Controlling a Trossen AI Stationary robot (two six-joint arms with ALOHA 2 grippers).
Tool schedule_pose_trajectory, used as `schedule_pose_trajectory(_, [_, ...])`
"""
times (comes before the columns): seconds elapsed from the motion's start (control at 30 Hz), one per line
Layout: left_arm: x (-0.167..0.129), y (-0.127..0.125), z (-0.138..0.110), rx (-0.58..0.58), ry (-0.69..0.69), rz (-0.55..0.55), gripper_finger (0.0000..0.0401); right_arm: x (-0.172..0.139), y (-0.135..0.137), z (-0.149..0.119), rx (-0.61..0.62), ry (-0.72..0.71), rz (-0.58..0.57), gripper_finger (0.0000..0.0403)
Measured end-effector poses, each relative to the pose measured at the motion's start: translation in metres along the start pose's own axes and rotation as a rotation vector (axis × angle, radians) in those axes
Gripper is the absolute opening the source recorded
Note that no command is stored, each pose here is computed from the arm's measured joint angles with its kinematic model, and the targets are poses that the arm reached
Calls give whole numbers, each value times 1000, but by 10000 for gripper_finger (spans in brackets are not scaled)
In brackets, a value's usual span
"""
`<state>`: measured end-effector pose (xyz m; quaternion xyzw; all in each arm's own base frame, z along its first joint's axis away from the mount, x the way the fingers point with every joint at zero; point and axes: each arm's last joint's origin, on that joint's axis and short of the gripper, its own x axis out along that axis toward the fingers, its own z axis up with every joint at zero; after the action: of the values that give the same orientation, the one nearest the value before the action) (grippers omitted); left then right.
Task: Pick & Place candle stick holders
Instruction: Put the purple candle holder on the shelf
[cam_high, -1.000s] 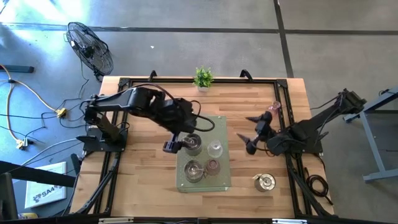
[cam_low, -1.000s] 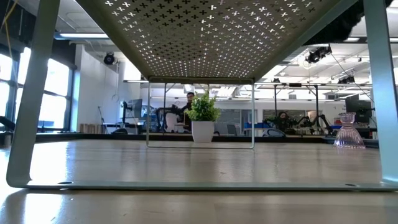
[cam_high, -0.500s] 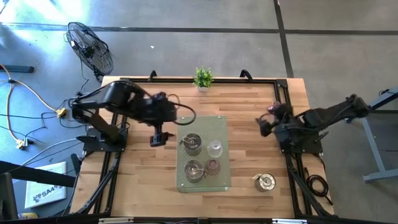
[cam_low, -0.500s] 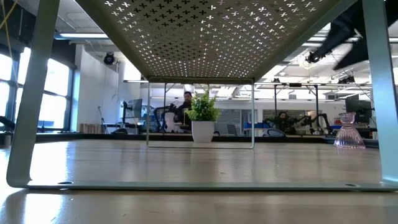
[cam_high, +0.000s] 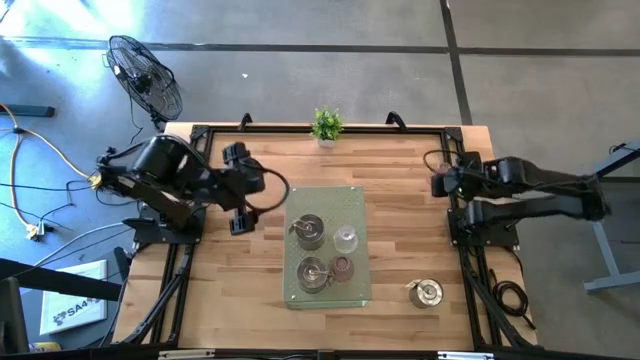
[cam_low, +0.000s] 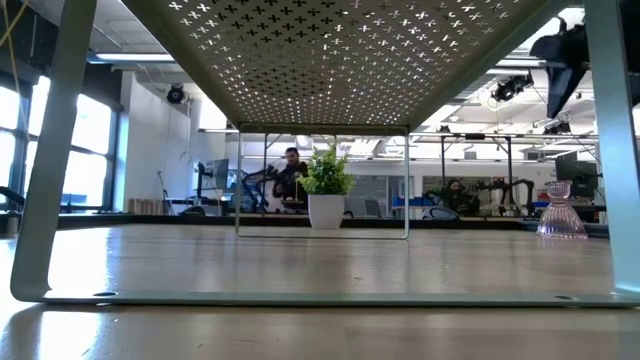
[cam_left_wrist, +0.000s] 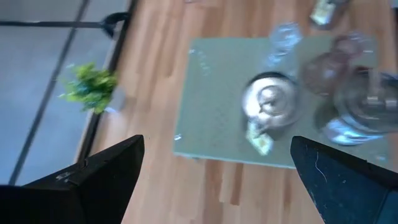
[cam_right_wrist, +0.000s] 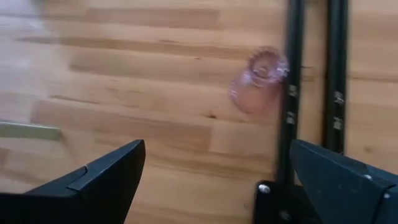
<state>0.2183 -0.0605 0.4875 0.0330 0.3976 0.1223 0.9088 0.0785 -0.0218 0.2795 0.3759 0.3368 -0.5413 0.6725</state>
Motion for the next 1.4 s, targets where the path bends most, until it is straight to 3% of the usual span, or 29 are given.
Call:
schedule_pose_trajectory(0.17, [-4,11,-22,-55,12,83,396,11,2,15,48,47,-79,393])
schedule_pose_trajectory(0.33, [0,22,-56,-111,12,153,396,34,15,35,13,142,-86,393])
schedule_pose_trajectory(0.63, [24,25,-106,-120,-140,87,396,74,16,60,7,314,-193,393])
schedule_pose_trajectory(0.87, [58,15,-138,-122,-160,-15,396,85,12,68,0,314,-236,393])
schedule_pose_trajectory(1.0, [76,6,-147,-115,-170,-68,396,87,12,73,-62,298,-188,393])
schedule_pose_trajectory(1.4, [90,-2,-148,-78,-230,-125,396,93,-3,82,-15,306,-178,393])
